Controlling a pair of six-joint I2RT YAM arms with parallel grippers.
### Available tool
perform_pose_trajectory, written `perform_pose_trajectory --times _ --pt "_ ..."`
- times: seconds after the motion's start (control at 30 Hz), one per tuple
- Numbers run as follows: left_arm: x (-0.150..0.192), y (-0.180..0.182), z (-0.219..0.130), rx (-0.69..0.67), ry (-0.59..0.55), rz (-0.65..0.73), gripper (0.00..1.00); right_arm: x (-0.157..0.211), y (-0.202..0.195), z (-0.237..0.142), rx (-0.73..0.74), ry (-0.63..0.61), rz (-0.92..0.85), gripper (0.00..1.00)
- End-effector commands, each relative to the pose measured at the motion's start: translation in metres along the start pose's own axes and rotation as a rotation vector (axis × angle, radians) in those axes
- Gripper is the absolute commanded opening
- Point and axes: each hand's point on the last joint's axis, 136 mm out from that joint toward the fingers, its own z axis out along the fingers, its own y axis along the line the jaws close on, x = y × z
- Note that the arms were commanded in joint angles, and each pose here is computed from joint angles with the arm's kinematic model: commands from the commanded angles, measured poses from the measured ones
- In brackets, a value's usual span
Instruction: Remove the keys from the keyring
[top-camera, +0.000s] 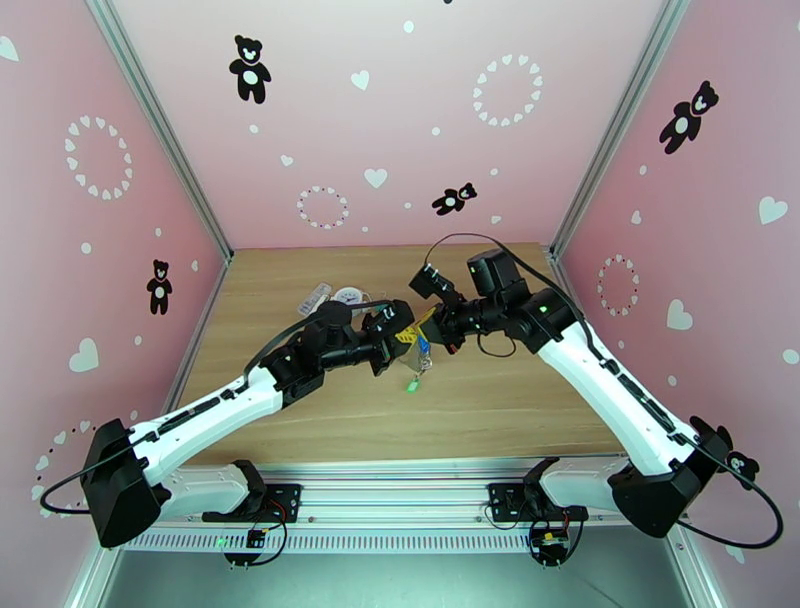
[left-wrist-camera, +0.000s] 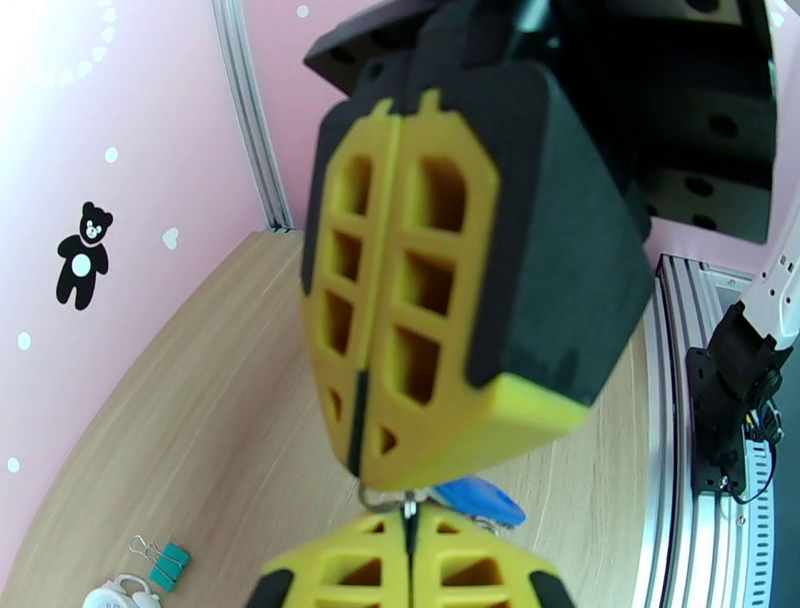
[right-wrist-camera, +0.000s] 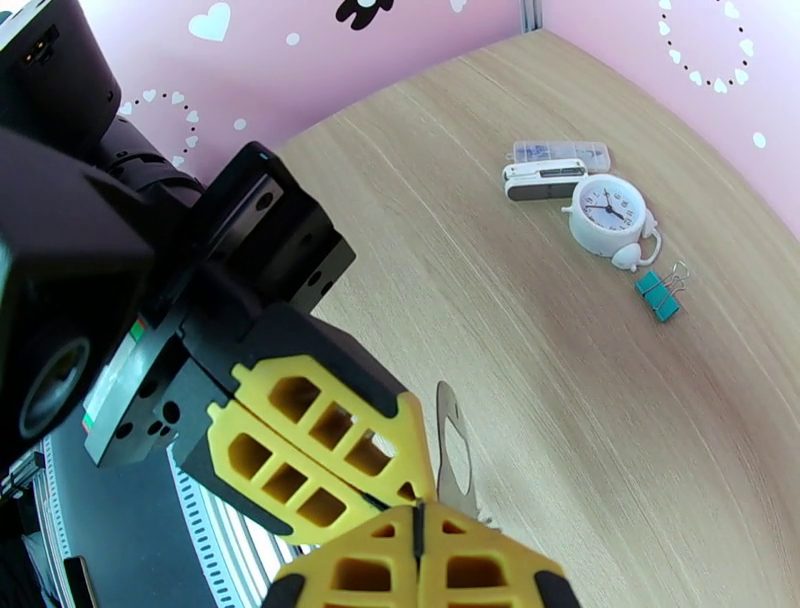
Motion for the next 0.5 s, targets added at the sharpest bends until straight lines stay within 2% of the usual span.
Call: perform_pose_trajectory --times 0.0,0.27,0.47 --pt "-0.02 -0.002 -0.007 -0.002 -0.05 0.042 0.0 -0.007 0.006 -0.012 0.016 -0.037 0.005 0.0" --pt "-0.051 0.003 -0.024 -0.063 -0.191 0.122 0.0 0.001 -0.002 -0.024 0.008 -0.041 0.175 0.0" --pt "-0.077 0.002 -0.028 -0.036 -0.278 0.147 0.0 0.014 -0.009 -0.025 -0.022 -0.012 0.288 0.02"
